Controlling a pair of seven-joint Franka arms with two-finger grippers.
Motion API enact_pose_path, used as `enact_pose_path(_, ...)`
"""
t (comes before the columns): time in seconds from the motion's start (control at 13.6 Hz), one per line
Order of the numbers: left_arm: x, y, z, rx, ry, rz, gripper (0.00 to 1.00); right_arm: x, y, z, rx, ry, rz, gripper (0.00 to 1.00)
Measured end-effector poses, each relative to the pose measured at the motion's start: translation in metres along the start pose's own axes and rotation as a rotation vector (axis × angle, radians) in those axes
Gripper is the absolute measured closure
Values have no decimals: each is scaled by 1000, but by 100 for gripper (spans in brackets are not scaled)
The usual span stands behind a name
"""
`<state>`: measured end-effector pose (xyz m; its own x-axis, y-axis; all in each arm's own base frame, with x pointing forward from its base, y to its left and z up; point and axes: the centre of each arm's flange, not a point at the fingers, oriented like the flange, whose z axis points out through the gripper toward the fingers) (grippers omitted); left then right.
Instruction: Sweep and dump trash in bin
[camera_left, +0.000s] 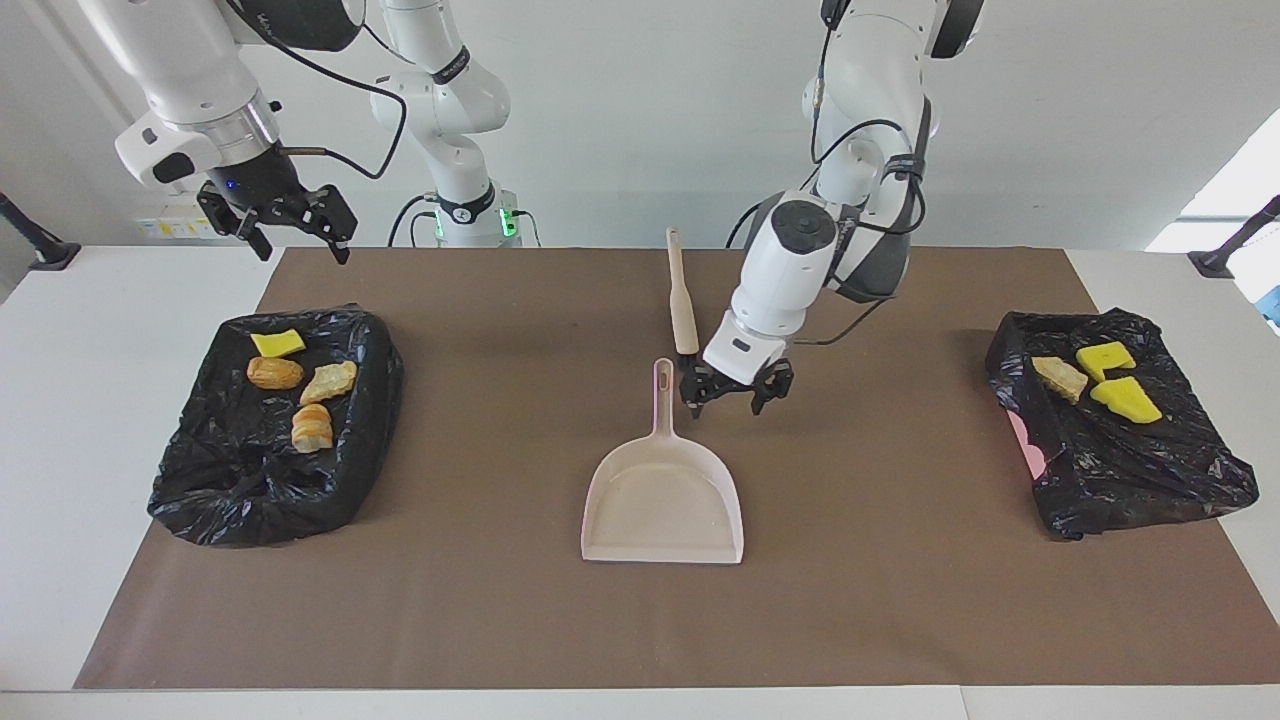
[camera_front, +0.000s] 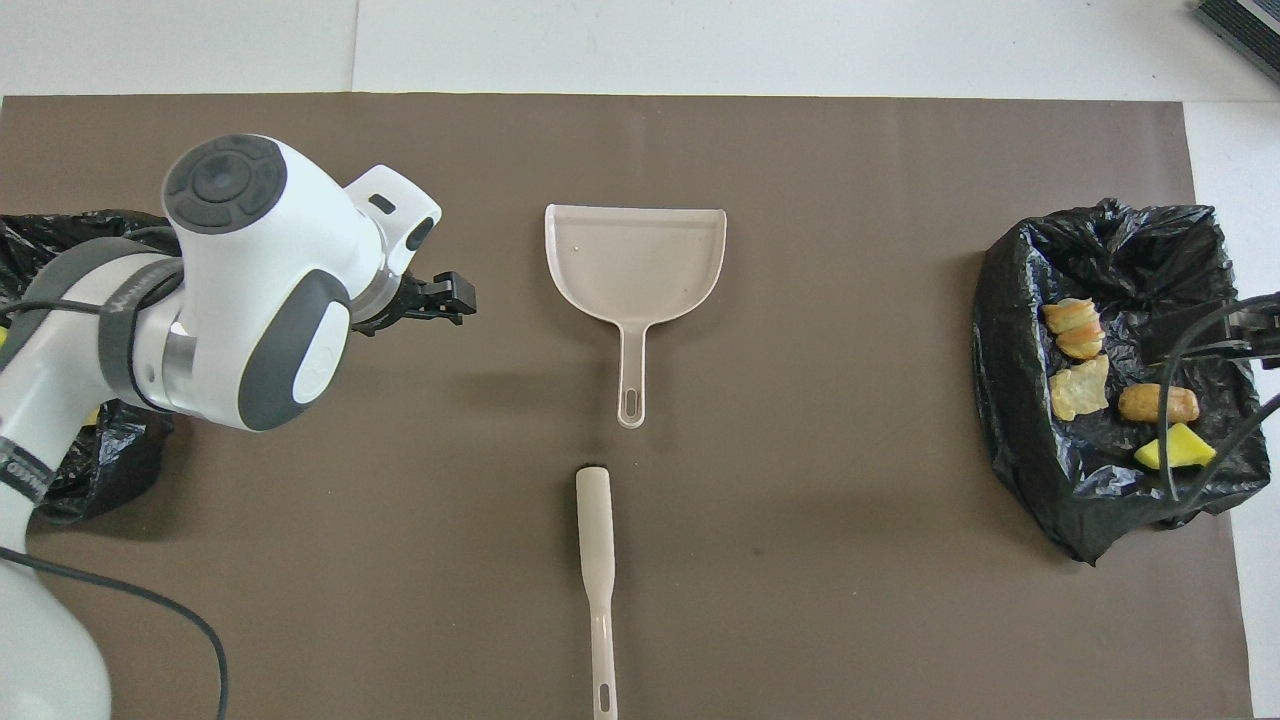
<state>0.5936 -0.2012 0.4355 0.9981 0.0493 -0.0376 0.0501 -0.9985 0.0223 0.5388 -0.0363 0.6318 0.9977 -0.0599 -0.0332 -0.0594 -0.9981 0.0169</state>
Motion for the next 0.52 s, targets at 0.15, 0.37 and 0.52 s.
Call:
enact_pose_path(0.15,2,-51,-24,8,-25,40,0,0,0,0,0,0,0,0)
enact_pose_path(0.37,-3,-128,-55,6,-38,102,0,0,0,0,0,0,0,0)
enact_pose_path(0.52,-5,-161,-72,2,-14,118,0,0,0,0,0,0,0,0)
